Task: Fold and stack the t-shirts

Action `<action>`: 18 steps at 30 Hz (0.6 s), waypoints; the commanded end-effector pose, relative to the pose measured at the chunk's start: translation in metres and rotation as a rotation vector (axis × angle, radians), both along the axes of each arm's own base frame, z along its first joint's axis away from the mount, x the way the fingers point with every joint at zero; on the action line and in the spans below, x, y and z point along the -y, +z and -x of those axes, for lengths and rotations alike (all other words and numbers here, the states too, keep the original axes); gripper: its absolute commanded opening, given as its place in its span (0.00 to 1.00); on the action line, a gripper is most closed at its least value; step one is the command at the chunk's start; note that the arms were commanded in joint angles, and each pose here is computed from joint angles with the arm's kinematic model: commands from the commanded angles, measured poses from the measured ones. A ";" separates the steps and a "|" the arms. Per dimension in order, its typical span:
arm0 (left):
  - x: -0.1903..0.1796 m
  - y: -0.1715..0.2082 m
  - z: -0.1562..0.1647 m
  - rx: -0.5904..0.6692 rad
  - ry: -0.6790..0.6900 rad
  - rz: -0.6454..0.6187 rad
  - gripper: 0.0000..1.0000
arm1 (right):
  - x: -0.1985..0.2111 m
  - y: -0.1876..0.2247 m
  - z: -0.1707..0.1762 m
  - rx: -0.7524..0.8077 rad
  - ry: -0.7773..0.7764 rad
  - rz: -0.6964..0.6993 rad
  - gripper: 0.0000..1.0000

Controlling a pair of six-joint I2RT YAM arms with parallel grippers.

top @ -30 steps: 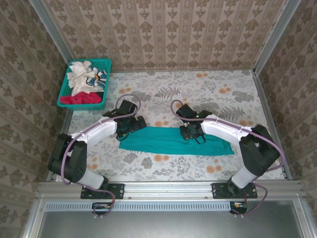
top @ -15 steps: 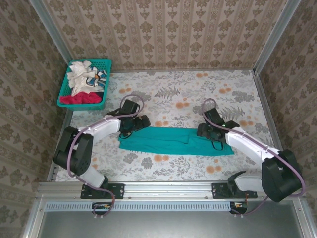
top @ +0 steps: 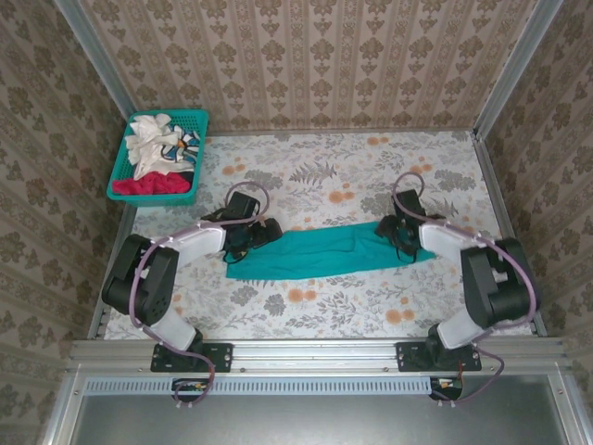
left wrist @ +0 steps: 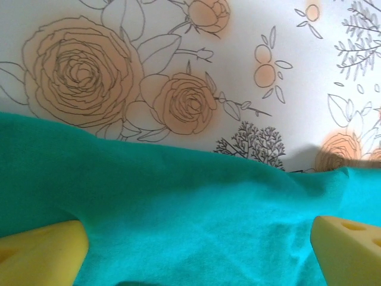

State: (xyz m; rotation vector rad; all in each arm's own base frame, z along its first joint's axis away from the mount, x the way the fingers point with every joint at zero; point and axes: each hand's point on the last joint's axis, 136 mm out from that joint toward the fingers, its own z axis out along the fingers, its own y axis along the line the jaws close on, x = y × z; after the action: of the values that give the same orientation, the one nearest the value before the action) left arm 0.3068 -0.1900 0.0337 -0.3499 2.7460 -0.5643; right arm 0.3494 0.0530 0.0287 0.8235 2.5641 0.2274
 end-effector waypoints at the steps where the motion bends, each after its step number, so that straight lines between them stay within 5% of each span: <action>1: 0.006 -0.034 0.049 -0.188 -0.013 0.031 1.00 | -0.012 -0.010 -0.044 0.009 0.044 -0.028 0.71; 11: 0.031 -0.017 0.055 -0.094 0.041 0.095 1.00 | -0.050 -0.011 -0.173 0.057 0.135 -0.093 0.72; 18: 0.009 0.018 0.038 0.034 0.026 0.007 1.00 | -0.057 0.049 -0.194 0.187 0.210 -0.085 0.72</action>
State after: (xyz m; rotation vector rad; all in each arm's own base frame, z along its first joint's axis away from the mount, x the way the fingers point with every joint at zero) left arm 0.2724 -0.2248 0.0455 -0.3813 2.6896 -0.7013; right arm 0.5507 0.1060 0.0475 0.6235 2.4733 0.4400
